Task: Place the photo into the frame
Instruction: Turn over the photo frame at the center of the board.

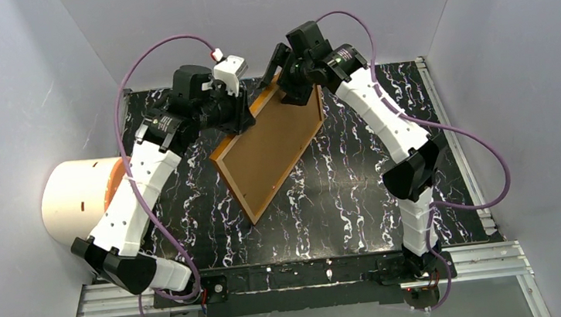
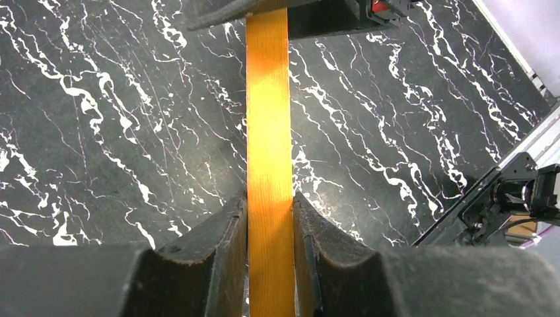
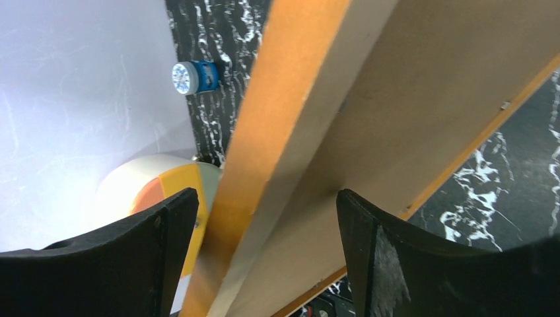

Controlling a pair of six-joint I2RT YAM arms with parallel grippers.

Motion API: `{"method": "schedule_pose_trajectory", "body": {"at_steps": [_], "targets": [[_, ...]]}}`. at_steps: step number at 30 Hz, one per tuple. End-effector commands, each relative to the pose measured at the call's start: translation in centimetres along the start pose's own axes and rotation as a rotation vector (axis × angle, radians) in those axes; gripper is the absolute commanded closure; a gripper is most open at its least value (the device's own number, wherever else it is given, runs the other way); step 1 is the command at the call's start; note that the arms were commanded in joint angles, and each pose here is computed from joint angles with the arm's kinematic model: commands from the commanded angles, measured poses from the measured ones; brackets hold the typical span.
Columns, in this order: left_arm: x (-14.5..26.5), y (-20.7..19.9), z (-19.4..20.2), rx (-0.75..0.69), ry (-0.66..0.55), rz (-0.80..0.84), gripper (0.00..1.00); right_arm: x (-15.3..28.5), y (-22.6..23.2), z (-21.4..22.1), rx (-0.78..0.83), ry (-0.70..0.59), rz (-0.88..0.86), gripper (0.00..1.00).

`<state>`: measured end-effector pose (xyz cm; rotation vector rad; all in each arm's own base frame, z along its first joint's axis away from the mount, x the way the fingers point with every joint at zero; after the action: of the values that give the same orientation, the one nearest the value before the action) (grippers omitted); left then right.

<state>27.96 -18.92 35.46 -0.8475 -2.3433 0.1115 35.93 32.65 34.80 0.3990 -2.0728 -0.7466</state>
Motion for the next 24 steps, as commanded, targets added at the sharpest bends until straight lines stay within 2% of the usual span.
{"method": "schedule_pose_trajectory", "body": {"at_steps": [1, 5, 8, 14, 17, 20, 24], "targets": [[2.6, -2.2, -2.4, -0.098, -0.139, 0.06, 1.0, 2.8, -1.4, -0.2, 0.02, -0.027, 0.06, 0.18], [2.3, -2.9, -1.9, -0.114, -0.124, 0.086, 0.95, 3.3, -2.4, 0.1, 0.03, 0.002, 0.106, 0.26], [2.2, -3.3, -1.4, -0.117, -0.112, 0.106, 0.83, 4.0, -3.2, 0.3, 0.037, 0.019, 0.138, 0.3], [2.9, -4.6, -1.5, -0.1, -0.152, 0.194, 0.36, 6.1, -4.1, 0.2, 0.013, 0.025, 0.136, 0.43], [3.6, -6.0, -1.9, -0.074, -0.199, 0.293, 0.18, 7.2, -4.3, -0.1, -0.007, 0.038, 0.118, 0.45], [4.1, -7.2, -2.7, -0.033, -0.252, 0.376, 0.08, 8.3, -4.7, -0.6, -0.023, 0.037, 0.108, 0.45], [3.3, -7.3, -2.8, 0.036, -0.269, 0.383, 0.05, 9.7, -5.8, -0.8, -0.054, 0.056, 0.091, 0.47]]}}
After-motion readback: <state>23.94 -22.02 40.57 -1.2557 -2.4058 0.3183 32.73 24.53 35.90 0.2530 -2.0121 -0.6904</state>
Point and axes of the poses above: each gripper's point midway between its finger pads, its own x axis back along the fingers, its own y axis along the line the jaws close on, z = x × y, the point moved 5 cm from there along x, back along the fingers, and after that the axes turned 7 degrees about x, right-handed, at the moved point
